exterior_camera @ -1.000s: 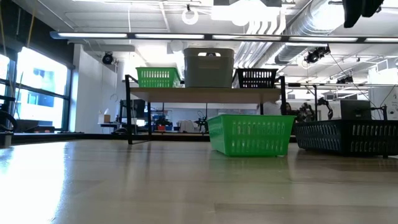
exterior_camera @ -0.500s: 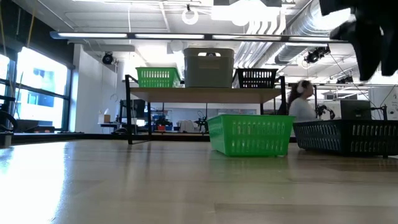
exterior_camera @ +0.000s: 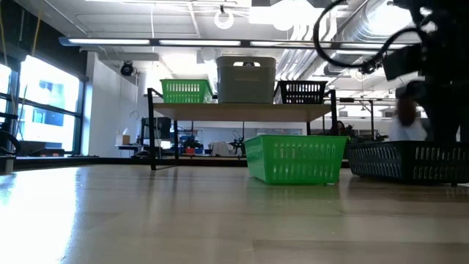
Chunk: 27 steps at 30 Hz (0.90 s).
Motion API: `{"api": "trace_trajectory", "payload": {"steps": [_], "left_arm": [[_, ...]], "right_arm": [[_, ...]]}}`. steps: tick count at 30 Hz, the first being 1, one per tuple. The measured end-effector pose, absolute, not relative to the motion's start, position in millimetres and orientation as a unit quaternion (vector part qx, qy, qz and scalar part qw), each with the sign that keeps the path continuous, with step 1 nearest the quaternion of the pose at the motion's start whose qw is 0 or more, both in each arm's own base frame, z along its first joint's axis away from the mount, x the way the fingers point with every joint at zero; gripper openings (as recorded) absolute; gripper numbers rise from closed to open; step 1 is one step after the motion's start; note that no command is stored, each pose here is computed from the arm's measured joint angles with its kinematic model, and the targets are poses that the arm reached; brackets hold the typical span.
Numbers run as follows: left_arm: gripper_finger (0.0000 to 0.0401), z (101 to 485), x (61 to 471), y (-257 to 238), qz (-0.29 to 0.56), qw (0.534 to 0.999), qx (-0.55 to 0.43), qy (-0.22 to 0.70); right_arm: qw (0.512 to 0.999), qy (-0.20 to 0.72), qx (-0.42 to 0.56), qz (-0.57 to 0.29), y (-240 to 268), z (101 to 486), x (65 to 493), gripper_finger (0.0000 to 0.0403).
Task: Stack baskets on shelf by color
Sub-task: Stack the bottom black bin on the black bin on the shelf
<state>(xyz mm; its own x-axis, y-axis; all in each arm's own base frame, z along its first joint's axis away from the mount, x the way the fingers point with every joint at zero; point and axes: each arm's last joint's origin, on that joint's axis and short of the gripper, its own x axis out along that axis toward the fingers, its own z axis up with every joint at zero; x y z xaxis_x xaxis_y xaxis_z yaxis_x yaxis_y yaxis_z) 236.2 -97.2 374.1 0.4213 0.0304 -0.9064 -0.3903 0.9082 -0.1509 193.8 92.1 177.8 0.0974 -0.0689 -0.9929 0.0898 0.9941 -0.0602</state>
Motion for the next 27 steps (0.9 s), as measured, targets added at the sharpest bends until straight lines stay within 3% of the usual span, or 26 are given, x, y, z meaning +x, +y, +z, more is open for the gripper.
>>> {"api": "trace_trajectory", "payload": {"steps": [6, 13, 19, 27], "left_arm": [[0.0062, 374, 236, -97, 0.128, 0.825, -0.172, 0.523], [0.0062, 374, 238, -92, 0.136, 0.824, -0.177, 0.521], [0.0062, 374, 240, -87, 0.144, 0.822, -0.182, 0.519], [0.0062, 374, 241, -85, 0.143, 0.826, -0.173, 0.517]], "right_arm": [[0.734, 0.674, 0.041, -0.069, 83, 164, 192, 0.0129], [0.732, 0.672, 0.086, -0.063, 81, 166, 197, 0.0010], [0.737, 0.657, 0.138, -0.078, 86, 171, 197, 0.0003], [0.768, 0.617, 0.140, -0.099, 99, 217, 208, 0.0001]]}}
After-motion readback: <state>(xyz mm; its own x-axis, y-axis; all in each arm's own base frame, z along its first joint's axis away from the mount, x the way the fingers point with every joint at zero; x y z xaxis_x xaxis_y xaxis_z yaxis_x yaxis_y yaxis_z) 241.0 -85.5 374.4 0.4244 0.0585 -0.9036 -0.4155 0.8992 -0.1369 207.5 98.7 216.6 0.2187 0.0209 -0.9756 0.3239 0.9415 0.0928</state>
